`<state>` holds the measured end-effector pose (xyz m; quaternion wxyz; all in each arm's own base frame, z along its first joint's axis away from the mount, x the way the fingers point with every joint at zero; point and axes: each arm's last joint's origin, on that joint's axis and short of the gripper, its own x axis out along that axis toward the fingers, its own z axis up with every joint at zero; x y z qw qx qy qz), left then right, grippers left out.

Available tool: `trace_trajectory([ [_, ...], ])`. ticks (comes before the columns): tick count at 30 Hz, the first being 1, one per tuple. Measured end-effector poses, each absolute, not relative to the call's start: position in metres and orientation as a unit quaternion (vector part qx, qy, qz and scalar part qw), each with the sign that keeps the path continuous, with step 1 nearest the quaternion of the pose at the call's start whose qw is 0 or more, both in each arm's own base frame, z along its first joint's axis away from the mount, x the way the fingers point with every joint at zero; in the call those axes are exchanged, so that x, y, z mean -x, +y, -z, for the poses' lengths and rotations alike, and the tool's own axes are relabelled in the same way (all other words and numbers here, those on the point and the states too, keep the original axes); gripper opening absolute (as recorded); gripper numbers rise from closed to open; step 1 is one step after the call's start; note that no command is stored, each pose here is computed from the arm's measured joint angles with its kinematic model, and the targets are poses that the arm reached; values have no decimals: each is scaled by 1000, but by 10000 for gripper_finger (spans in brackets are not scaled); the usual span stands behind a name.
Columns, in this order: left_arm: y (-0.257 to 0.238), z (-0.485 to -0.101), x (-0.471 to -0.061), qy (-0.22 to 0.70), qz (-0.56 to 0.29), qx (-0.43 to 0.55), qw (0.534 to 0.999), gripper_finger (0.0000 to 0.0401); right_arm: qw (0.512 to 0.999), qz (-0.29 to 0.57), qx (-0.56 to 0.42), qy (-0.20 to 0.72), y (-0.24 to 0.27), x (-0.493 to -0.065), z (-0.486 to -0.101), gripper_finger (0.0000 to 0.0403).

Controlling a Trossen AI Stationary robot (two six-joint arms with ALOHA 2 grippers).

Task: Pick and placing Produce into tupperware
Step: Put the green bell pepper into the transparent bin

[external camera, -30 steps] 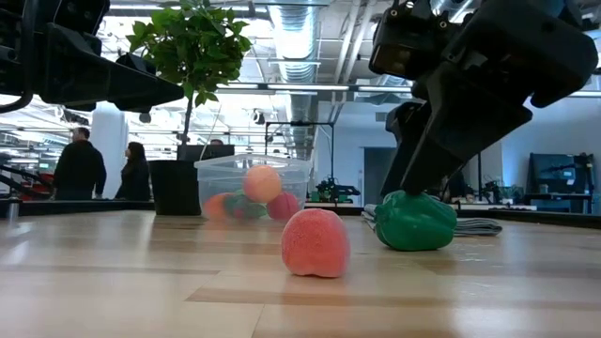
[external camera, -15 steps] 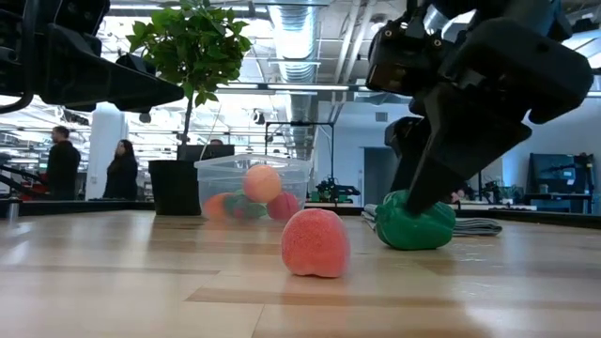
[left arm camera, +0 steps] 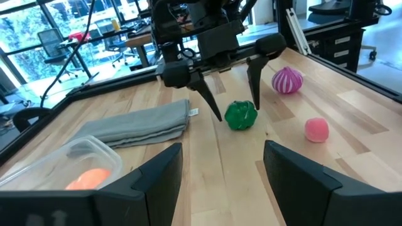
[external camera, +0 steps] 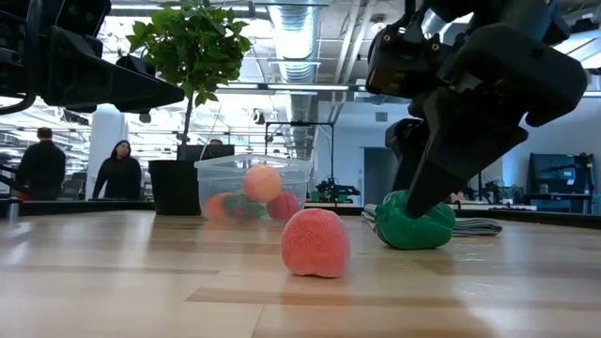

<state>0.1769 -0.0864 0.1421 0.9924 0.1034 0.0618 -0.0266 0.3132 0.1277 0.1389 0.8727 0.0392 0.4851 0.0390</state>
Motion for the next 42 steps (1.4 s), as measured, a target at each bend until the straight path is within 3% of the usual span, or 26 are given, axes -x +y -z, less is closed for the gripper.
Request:
trace_trajectory([
  [26, -86, -142, -177, 64, 26, -98, 993, 213, 861, -41, -48, 505, 130, -316, -122, 314],
  [42, -86, -141, -177, 66, 26, -98, 993, 213, 860, -40, -46, 506, 130, -316, -121, 277],
])
